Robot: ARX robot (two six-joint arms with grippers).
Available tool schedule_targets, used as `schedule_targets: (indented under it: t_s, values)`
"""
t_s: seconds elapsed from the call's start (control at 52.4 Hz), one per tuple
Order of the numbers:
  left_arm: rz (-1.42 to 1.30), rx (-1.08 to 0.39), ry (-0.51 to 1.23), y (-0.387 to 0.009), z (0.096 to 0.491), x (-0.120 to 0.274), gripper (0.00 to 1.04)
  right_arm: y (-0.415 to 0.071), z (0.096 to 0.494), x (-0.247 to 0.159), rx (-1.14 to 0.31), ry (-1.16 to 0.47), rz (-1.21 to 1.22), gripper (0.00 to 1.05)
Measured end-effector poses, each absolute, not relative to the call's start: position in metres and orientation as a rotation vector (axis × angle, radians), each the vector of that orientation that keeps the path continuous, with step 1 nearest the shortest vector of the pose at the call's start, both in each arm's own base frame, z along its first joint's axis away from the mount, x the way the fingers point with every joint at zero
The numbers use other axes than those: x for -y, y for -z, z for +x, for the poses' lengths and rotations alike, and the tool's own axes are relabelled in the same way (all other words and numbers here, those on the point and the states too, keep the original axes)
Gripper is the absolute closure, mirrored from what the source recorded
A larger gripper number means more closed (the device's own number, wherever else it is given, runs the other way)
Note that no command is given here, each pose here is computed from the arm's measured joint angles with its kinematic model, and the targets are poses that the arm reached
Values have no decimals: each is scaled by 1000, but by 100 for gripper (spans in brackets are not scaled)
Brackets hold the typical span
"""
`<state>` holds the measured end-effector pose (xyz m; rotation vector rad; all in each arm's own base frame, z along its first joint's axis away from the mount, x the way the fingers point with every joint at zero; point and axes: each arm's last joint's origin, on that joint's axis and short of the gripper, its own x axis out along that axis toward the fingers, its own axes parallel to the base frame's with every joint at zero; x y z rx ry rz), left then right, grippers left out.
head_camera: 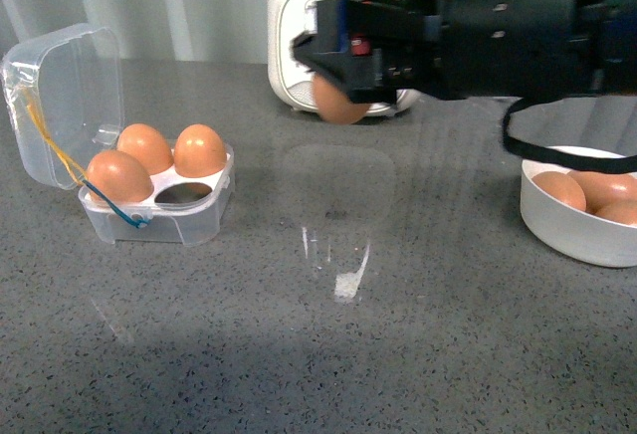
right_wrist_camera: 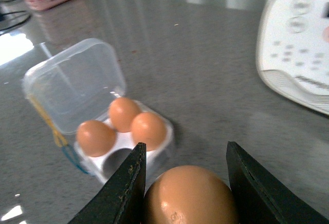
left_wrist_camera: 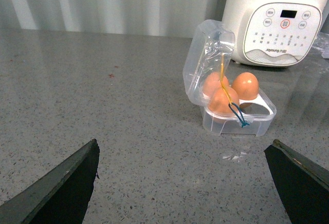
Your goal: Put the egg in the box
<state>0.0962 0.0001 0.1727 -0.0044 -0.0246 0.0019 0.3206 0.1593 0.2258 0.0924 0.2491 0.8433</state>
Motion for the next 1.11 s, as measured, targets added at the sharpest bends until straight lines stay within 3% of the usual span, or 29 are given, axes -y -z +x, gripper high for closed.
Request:
schedule_targets:
  t_s: [0.305,1.107]
  values:
    - [-4,25,-1,-173,96,0,7,-215,332,-222,-359,-1011,86,64]
    - [-4,25,-1,-173,96,0,7,-202,352,-260,-406,-1046,57,64]
